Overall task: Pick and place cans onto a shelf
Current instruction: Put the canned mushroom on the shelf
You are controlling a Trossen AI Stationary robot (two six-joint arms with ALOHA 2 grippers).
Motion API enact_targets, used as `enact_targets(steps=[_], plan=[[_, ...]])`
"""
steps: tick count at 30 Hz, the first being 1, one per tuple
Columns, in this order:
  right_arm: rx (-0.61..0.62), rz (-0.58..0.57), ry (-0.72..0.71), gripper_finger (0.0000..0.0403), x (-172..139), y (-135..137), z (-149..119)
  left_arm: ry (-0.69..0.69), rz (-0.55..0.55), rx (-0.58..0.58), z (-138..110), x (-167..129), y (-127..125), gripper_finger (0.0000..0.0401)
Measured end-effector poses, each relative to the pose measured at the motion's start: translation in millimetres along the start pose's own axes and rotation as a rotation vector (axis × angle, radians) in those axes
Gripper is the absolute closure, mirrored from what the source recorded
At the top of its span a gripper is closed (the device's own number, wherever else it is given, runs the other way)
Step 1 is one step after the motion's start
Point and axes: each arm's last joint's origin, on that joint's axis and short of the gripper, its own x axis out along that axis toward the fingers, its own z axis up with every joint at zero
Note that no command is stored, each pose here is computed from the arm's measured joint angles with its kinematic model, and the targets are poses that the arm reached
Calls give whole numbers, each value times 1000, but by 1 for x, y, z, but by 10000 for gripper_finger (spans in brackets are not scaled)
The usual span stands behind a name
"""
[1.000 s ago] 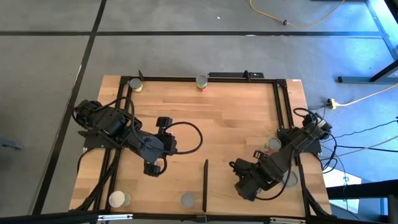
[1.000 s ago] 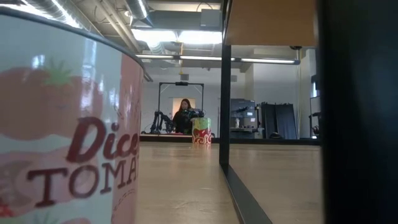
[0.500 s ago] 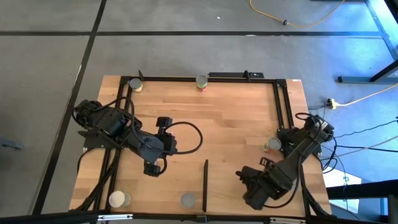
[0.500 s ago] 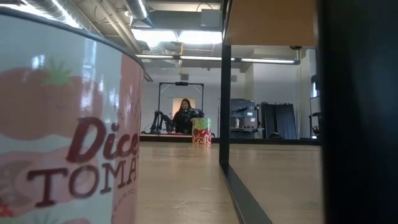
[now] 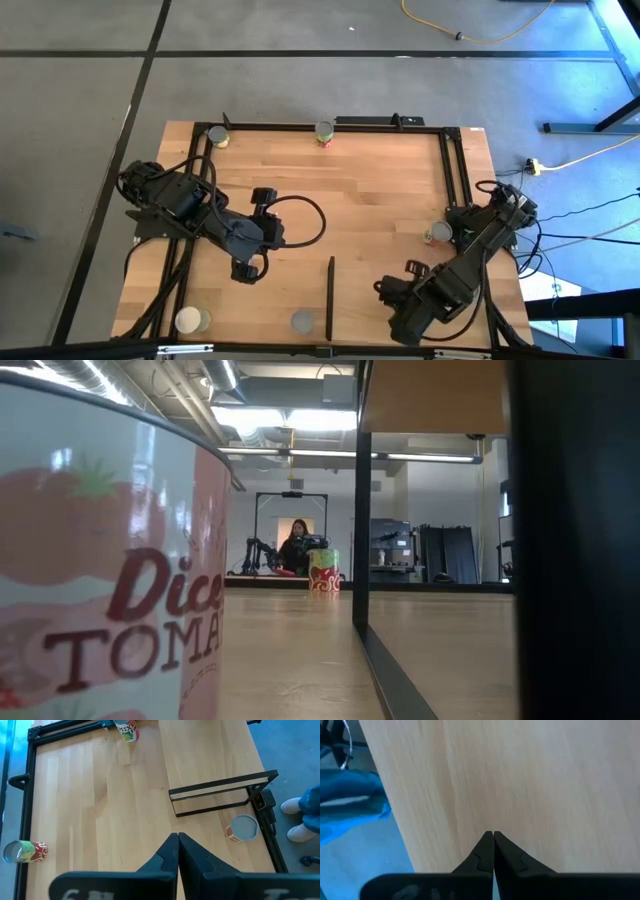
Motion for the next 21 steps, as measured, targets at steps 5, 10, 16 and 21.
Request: enact_targets(steps=[5,10,16,21], plan=[[-16,36,59,400,12,3,-7,0,0,0,0,0,0,401],[-6,36,84,400,15,5,-14,-9,-2,-3,1,0,0,401],[14,28,105,400,14,9,-26,-10,-2,-4,1,0,0,401],[39,9,119,400,13,11,-36,-18,-4,-6,2,0,0,401]])
